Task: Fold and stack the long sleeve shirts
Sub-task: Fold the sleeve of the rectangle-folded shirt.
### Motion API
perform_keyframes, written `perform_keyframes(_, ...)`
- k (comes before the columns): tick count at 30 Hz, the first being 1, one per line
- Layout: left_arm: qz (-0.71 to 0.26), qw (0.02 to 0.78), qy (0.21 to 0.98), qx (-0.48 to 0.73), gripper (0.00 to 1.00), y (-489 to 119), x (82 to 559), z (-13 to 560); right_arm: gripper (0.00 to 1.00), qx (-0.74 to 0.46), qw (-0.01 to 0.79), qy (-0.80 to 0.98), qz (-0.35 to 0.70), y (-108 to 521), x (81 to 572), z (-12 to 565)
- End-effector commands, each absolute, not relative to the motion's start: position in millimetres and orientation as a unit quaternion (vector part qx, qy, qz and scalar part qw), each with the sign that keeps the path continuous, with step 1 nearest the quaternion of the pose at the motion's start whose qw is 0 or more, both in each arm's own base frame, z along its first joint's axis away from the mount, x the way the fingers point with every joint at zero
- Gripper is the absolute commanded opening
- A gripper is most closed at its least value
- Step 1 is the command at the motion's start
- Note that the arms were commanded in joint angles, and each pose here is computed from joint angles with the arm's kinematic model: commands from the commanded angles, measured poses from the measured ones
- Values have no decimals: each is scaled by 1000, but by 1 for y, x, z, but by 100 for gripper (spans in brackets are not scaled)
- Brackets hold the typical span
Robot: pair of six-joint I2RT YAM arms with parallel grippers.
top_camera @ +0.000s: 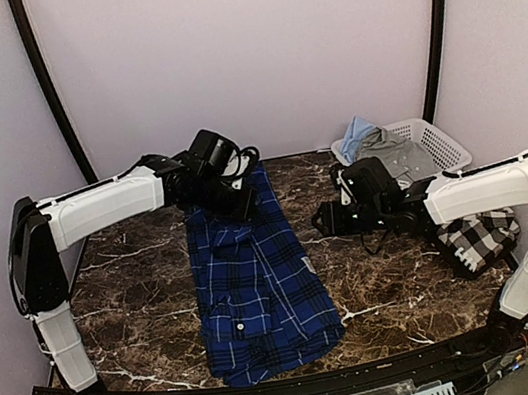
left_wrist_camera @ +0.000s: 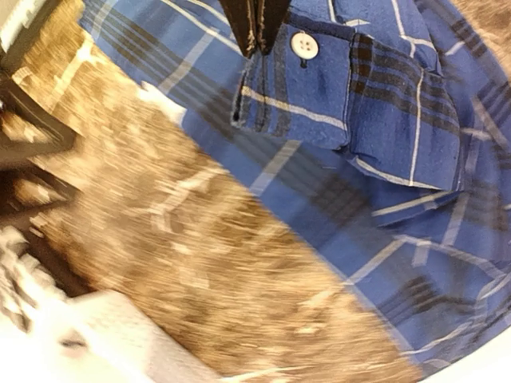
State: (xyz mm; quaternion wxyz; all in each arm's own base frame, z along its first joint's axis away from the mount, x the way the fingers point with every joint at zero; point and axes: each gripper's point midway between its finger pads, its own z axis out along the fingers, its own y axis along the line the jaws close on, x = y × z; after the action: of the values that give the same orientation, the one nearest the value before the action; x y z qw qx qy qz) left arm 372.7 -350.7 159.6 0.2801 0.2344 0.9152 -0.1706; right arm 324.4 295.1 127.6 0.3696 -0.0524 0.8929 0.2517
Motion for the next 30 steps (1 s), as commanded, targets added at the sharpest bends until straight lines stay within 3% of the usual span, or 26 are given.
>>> perform_keyframes(1,-253,228,890,301,0,-376,328,164,56,-21,397,887,234,278,333,147)
perform_keyframes(12,-348,129,840,396,0,-417,254,151,56,22,397,897,194,239,330,145)
perform_keyframes(30,-369,46,816,443,0,-432,211,125,56,31,392,899,193,230,324,142)
